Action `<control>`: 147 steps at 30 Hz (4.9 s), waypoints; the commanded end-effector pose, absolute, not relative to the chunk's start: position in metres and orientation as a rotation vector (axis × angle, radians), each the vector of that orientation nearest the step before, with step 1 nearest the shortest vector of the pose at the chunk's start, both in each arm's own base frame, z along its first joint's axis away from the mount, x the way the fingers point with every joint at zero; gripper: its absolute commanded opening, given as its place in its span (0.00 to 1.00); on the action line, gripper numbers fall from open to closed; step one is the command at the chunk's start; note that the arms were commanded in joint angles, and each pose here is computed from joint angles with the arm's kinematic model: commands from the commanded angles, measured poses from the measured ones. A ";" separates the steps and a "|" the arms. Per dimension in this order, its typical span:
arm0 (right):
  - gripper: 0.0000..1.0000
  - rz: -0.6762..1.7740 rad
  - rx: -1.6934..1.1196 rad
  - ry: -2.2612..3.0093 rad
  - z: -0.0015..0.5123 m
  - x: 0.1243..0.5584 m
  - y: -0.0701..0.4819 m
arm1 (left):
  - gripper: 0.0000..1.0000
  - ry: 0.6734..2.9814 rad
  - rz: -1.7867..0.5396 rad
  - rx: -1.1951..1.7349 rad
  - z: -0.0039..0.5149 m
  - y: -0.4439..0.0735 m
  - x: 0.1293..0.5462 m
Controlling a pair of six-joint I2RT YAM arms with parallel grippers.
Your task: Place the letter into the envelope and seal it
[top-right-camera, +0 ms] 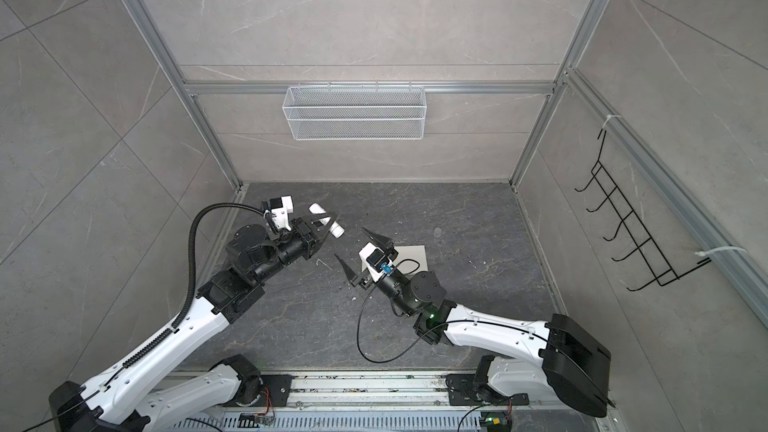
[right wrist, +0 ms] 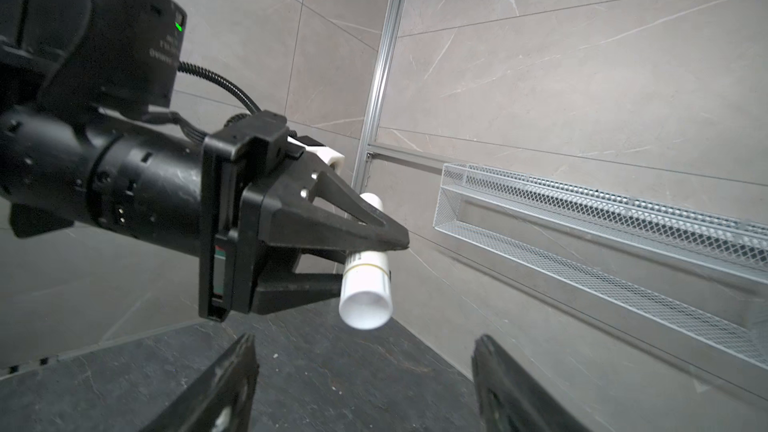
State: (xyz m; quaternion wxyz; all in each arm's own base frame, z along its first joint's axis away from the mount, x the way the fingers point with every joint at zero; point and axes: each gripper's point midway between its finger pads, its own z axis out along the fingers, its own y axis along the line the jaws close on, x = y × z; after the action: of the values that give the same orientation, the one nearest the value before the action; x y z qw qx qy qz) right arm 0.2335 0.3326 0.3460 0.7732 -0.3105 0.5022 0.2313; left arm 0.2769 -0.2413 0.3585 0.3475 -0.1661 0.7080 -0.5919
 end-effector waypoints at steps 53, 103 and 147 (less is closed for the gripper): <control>0.46 0.543 -0.475 1.138 0.355 0.282 0.375 | 0.00 1.790 -1.668 -0.306 0.383 -0.256 0.264; 0.00 -0.109 -0.512 2.600 0.220 0.277 0.143 | 0.83 1.906 -0.821 0.987 0.247 -0.308 0.238; 0.00 0.058 -0.068 2.570 0.226 0.215 0.087 | 0.00 1.993 -0.258 1.581 0.064 -0.389 0.302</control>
State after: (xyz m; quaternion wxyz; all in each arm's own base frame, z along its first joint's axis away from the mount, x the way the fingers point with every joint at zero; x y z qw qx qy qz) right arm 0.2144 0.0950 0.2220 0.2634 -0.0506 0.9630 0.0280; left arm 0.2978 -0.3842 0.0478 0.2716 0.5921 0.7519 -0.1014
